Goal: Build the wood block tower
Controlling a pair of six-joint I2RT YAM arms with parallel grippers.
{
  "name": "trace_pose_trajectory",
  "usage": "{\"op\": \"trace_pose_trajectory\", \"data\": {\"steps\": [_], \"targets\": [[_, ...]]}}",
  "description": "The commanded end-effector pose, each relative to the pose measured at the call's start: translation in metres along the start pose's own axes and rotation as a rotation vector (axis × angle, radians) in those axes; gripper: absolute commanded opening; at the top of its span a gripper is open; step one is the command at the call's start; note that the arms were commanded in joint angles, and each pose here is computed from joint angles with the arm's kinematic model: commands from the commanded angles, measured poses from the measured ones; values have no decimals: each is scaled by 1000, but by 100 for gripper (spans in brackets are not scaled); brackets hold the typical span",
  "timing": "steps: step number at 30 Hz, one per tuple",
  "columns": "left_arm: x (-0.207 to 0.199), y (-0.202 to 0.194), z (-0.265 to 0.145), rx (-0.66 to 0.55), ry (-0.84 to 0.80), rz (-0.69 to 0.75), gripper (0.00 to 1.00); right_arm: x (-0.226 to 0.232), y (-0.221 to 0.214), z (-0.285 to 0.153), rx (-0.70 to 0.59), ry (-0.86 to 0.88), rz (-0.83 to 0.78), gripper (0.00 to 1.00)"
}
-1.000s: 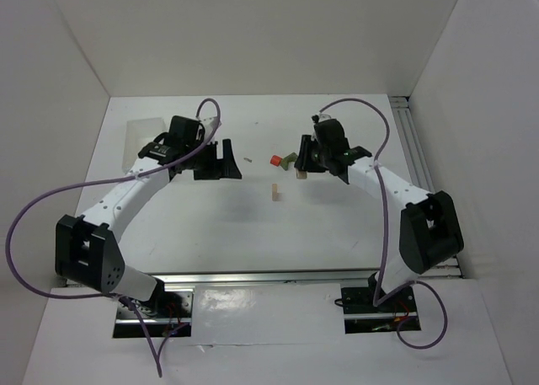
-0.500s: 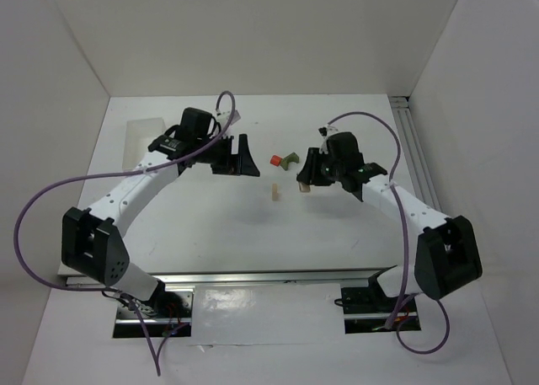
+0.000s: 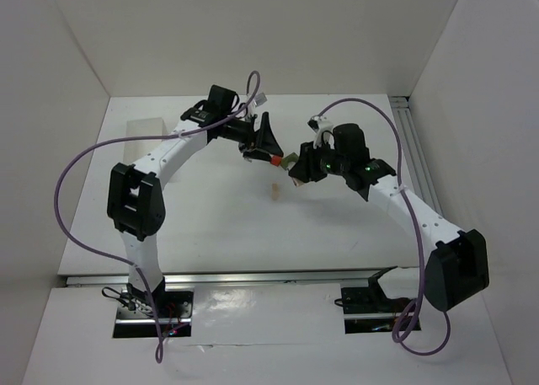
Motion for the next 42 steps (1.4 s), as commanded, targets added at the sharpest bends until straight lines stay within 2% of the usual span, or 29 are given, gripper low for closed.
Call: {"op": "trace_pose_trajectory", "data": {"steps": [1,3,9,13,23,25,30,33,38,39,41,42], "targets": [[-21,2,4,46,-122,-20,86,22,23,-17,-54,41,-88,31],[-17,0,10,70,-101,-36,86,25,26,-18,-62,43,-105,31],[-23,-5,16,107,-187,-55,85,33,27,-15,-59,59,-117,31],[-24,-4,17,93,-210,-60,85,36,28,-13,-56,66,-131,31],[-31,-15,32,137,-247,-55,68,35,26,-8,-40,56,-136,31],[-33,-15,31,139,-256,-55,68,35,28,-8,-48,60,-140,31],[-34,-16,35,146,-260,-52,60,35,28,-8,-48,60,-140,31],[-38,-18,37,156,-274,-49,52,35,28,-8,-48,60,-140,31],[-38,-18,37,156,-274,-49,28,36,32,-9,-59,55,-143,33],[-37,-18,38,153,-265,-49,17,32,29,-7,-47,40,-136,35],[-33,-17,39,148,-241,-48,7,29,28,-7,-43,18,-130,57],[-34,-15,39,143,-227,-46,0,27,31,-8,-49,-4,-128,60]]}}
Point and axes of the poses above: each gripper's point midway between its finger pads, its own z axis out along the fingers, its own x axis along the line the jaws close on, y = z × x, the point moved 2 cm from there along -z, back along the fingers, and after that the axes turned 13 degrees about z, right-handed, at the moved point
